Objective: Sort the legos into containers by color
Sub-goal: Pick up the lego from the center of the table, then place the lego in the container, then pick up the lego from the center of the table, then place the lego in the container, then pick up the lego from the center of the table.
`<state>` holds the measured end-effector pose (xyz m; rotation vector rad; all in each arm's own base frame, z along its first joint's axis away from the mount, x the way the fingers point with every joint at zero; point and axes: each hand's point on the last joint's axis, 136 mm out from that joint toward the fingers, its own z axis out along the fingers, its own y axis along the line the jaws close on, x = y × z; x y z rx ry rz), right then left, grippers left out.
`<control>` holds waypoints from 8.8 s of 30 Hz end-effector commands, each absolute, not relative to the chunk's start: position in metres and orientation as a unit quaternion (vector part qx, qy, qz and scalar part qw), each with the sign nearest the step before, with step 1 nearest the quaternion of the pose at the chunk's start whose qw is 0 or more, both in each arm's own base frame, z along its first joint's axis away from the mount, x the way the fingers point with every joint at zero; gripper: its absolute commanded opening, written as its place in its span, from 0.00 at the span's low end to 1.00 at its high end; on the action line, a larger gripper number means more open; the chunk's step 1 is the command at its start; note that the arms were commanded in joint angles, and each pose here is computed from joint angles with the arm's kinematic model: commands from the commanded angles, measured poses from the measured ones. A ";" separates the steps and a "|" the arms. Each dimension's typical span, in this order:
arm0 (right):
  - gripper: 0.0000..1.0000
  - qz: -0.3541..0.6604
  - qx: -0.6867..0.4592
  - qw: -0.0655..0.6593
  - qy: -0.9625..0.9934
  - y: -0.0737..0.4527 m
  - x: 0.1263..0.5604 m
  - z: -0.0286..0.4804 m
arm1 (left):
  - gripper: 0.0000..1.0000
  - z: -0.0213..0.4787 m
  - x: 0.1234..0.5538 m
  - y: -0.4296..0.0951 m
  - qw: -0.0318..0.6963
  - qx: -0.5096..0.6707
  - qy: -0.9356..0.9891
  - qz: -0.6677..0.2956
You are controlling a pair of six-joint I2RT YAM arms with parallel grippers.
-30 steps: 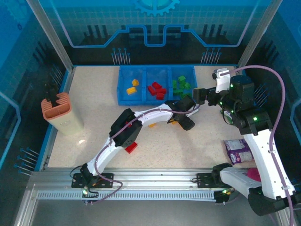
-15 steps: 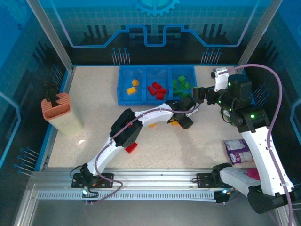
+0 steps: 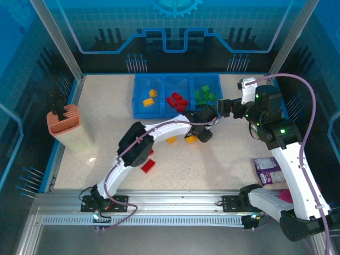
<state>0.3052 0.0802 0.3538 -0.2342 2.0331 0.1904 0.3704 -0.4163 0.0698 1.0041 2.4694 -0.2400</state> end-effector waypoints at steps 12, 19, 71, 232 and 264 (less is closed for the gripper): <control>1.00 0.074 -0.099 0.519 0.846 0.080 0.318 0.348 | 0.44 0.243 0.467 -0.235 0.409 0.129 0.903 -0.020; 1.00 0.075 -0.101 0.514 0.849 0.082 0.322 0.344 | 0.44 0.221 0.508 -0.167 0.406 0.051 0.912 0.017; 1.00 0.107 -0.105 0.480 0.864 0.094 0.326 0.317 | 0.56 0.147 0.367 -0.271 0.252 0.088 0.960 -0.088; 1.00 0.138 -0.190 0.413 0.880 0.136 0.331 0.270 | 0.60 0.063 0.337 -0.266 0.212 0.390 0.895 -0.043; 1.00 0.127 -0.191 0.423 0.876 0.139 0.342 0.265 | 0.32 0.016 0.317 -0.264 0.128 0.397 0.909 -0.004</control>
